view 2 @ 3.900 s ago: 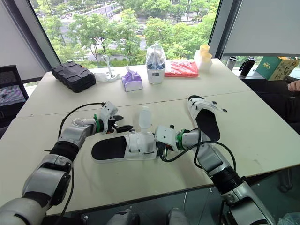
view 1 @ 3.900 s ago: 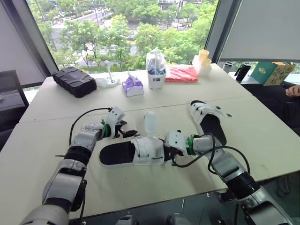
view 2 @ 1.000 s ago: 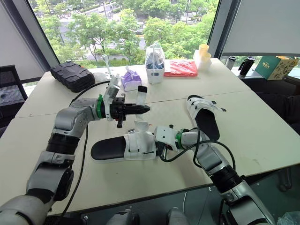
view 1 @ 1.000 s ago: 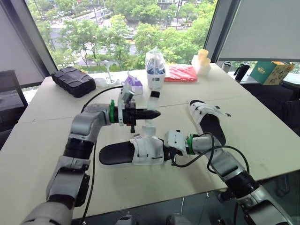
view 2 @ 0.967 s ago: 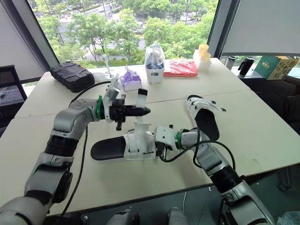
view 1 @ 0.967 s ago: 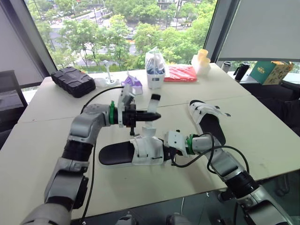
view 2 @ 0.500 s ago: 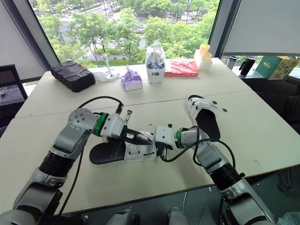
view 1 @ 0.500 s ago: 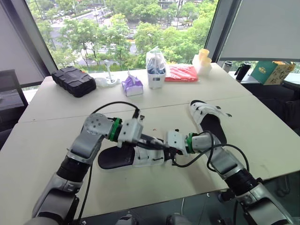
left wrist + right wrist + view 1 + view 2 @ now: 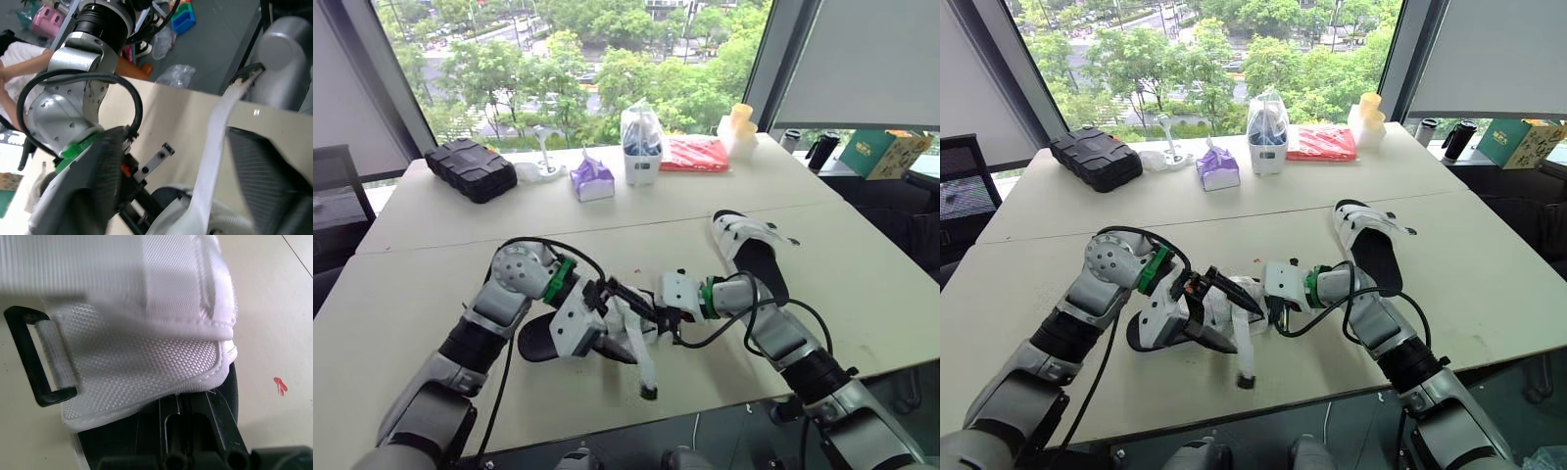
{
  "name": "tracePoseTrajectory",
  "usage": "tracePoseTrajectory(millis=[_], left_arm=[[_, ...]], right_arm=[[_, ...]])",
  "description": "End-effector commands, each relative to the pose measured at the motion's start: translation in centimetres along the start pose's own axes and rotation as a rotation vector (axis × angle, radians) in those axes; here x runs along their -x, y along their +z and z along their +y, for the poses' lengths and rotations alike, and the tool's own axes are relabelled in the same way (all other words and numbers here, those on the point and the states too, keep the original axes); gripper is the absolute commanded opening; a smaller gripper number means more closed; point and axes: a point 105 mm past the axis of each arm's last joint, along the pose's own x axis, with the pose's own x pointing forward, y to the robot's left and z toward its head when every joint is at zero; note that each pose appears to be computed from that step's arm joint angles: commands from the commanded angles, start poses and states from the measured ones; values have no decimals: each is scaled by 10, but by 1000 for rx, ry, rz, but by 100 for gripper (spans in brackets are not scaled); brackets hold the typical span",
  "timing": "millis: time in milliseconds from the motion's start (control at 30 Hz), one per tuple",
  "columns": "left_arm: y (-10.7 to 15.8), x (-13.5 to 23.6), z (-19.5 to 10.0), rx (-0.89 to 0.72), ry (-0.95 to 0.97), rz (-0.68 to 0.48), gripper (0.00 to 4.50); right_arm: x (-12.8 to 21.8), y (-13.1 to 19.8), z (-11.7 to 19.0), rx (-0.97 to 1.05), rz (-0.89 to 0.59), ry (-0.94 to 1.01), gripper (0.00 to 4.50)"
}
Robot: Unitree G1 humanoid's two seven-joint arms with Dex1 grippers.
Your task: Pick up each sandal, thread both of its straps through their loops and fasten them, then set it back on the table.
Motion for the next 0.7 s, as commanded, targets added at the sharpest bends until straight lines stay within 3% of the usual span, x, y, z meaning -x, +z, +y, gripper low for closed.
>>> tracePoseTrajectory(millis=[33,200,233,300,400,600,700], left_arm=[[-9,9,4,-109,-11,68,449],[-32,46,4,-82,37,226,449],[-35,55,2,13,63,243,449],[-32,72,-3,368,198,198,449],[-15,79,-25,818,269,78,449],[22,54,-61,1270,262,-99,449],[19,32,-69,1406,360,-121,449]], right_arm=[[-4,-31,16,-65,111,52,0],[-6,-31,15,-67,109,48,0],[-6,-31,16,-62,111,51,0],[-6,-31,17,-63,109,52,0],[-6,-32,17,-61,110,51,0],[-5,-32,17,-57,112,54,0],[-4,-32,19,-56,113,61,0]])
